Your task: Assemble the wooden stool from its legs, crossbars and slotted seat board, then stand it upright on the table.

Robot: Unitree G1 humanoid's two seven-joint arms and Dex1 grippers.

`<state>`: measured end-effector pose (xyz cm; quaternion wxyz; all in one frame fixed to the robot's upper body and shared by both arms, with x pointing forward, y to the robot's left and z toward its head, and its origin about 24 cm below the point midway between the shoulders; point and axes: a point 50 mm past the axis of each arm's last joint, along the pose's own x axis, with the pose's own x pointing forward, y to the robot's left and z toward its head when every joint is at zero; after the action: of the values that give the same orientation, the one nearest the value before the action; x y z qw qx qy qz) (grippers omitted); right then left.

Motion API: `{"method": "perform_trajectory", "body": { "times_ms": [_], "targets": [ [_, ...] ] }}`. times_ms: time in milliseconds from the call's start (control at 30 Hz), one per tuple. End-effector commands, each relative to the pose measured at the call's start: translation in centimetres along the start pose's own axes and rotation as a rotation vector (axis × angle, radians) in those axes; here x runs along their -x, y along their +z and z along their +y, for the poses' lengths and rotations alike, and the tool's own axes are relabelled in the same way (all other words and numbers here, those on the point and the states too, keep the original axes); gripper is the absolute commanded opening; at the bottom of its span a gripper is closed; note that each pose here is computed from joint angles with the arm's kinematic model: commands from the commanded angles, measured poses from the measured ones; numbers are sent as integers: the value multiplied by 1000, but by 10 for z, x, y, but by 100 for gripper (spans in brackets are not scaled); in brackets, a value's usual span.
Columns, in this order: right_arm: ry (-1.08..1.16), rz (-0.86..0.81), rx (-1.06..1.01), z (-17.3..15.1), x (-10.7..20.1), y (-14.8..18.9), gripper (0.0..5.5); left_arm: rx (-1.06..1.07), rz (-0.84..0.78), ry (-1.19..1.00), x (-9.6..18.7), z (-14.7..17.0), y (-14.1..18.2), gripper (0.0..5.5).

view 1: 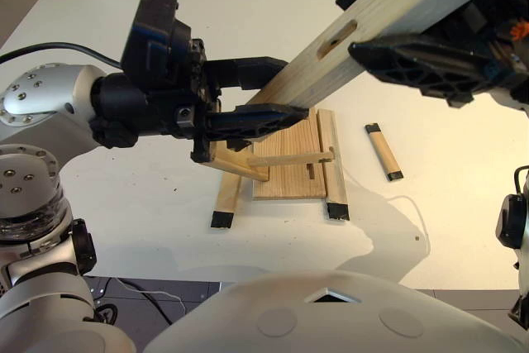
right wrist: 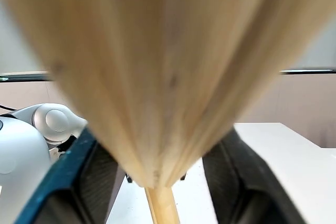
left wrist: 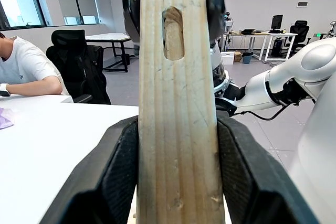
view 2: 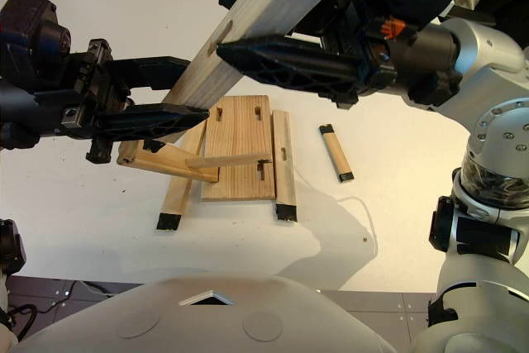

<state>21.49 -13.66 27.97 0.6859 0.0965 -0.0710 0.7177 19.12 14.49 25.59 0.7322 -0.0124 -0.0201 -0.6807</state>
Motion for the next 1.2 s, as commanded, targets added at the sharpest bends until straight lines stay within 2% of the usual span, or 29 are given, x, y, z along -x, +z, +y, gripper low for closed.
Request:
{"method": "perform_trajectory", "body": {
  "times_ms": [33,233,467,500,667,767,867,967,1067,1200],
  "targets": [
    [-9,48,34,1,-2,6,205,-13,5,-7,-4,0,2,202],
    [-62,103,33,4,8,-8,205,-29,-43,37,-2,8,10,202],
    [-91,69,41,-2,10,-7,206,0,-89,98,0,15,14,202],
    [-98,59,46,-3,10,-5,206,-6,-101,95,0,15,15,239],
    [-168,11,97,-10,13,4,203,-20,-170,171,-3,25,22,322],
    [-239,40,168,-18,22,12,203,-3,-177,189,0,31,21,325],
    [-347,160,265,-27,45,12,203,-4,-171,290,11,44,17,325],
    [-397,262,247,-29,70,-4,203,-30,-128,460,28,61,7,325],
    [-399,358,188,-25,91,-33,203,-77,13,615,54,76,-20,325],
    [-316,467,149,-12,94,-68,203,-98,238,684,84,76,-67,325]
  ]
}}
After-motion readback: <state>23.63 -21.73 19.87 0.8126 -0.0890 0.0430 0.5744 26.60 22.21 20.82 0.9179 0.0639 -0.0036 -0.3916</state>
